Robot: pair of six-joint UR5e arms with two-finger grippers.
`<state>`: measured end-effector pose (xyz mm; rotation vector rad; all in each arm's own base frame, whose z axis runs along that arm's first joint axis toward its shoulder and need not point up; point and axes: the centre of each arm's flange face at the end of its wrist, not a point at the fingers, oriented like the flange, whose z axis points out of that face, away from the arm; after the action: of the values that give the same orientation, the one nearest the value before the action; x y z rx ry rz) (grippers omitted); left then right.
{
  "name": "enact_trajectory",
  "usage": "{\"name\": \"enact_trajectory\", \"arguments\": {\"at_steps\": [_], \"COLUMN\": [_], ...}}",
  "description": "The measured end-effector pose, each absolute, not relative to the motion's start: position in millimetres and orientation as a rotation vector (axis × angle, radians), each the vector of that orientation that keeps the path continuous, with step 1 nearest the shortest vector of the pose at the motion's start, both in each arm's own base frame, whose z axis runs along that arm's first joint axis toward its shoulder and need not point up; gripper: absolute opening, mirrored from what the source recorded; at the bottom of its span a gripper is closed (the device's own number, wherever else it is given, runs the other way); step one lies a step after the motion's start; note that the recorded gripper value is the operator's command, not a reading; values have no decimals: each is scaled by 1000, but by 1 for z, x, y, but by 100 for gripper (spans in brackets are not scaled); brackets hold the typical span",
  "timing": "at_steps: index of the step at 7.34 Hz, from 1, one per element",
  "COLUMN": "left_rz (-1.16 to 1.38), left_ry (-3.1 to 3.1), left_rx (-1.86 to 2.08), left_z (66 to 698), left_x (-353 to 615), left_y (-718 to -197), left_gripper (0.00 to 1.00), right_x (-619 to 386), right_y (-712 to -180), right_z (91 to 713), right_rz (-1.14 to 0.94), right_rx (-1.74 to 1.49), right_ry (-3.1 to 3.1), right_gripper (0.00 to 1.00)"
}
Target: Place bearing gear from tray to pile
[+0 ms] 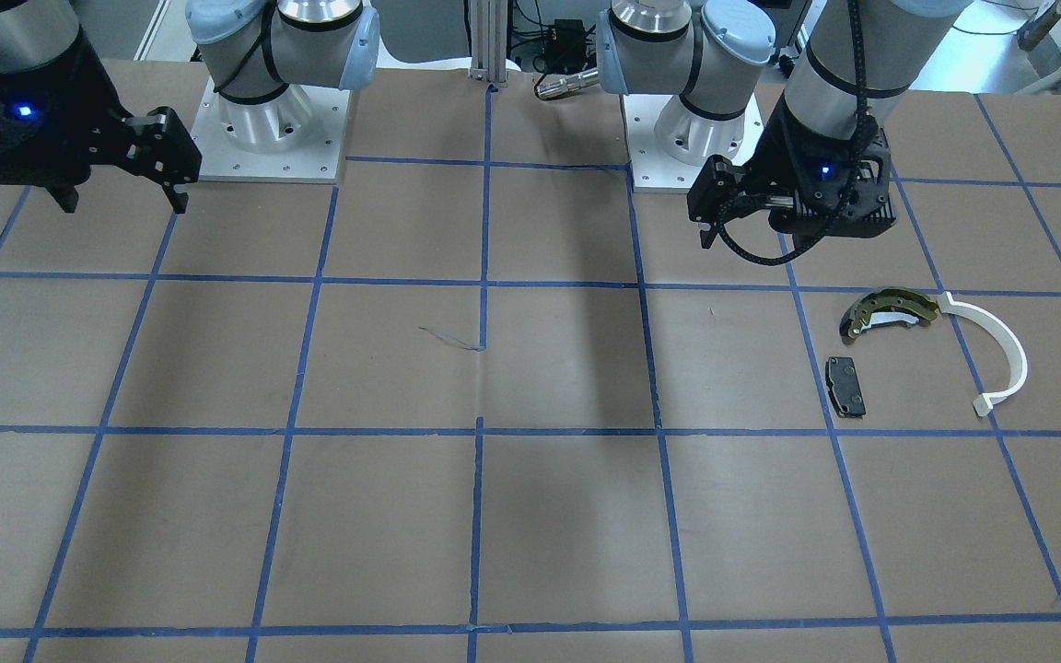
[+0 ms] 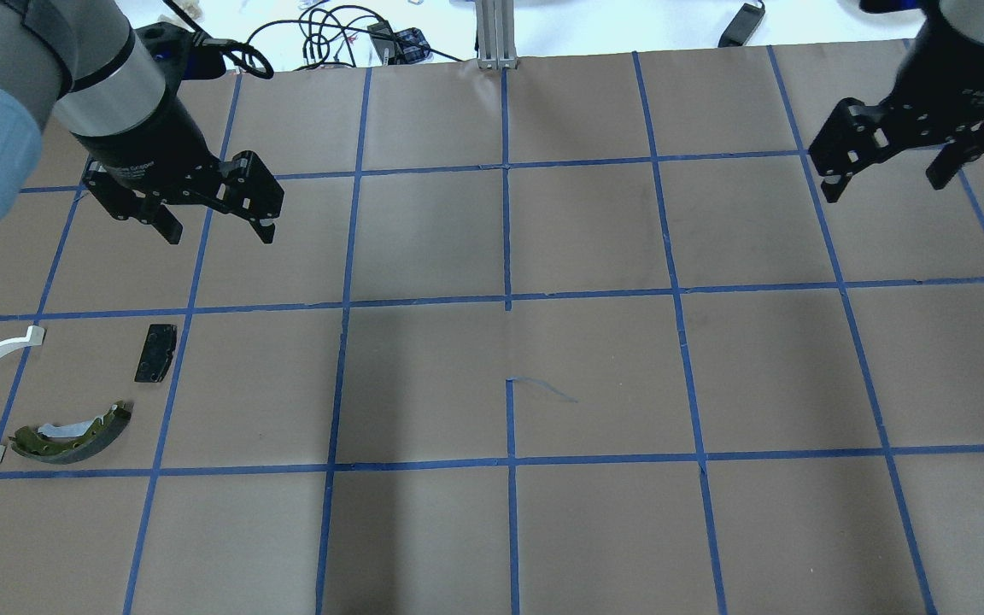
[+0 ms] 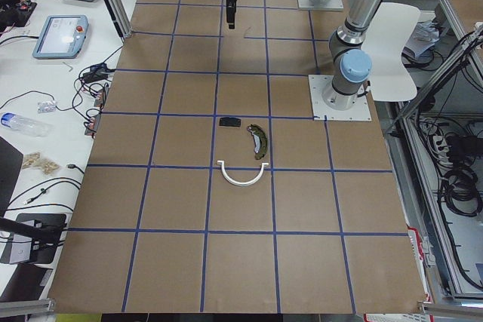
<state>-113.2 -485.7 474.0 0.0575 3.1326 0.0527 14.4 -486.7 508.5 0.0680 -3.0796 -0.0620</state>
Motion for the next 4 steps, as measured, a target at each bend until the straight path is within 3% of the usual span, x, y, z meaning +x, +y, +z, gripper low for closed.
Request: {"name": "enact_trajectory", "arguments": {"at_steps": [4], "left_rz": [52], "left_ry": [3133], "left_rx": [58], "left_z": [474], "left_x": [-113], "left_y": [-486], "left_gripper": [100], "right_x": [-204], "right_y": [-481], "right_z": [461], "right_rz": [-157], "right_rx": [-82], "right_ry": [-3129], "right_gripper": [100]}}
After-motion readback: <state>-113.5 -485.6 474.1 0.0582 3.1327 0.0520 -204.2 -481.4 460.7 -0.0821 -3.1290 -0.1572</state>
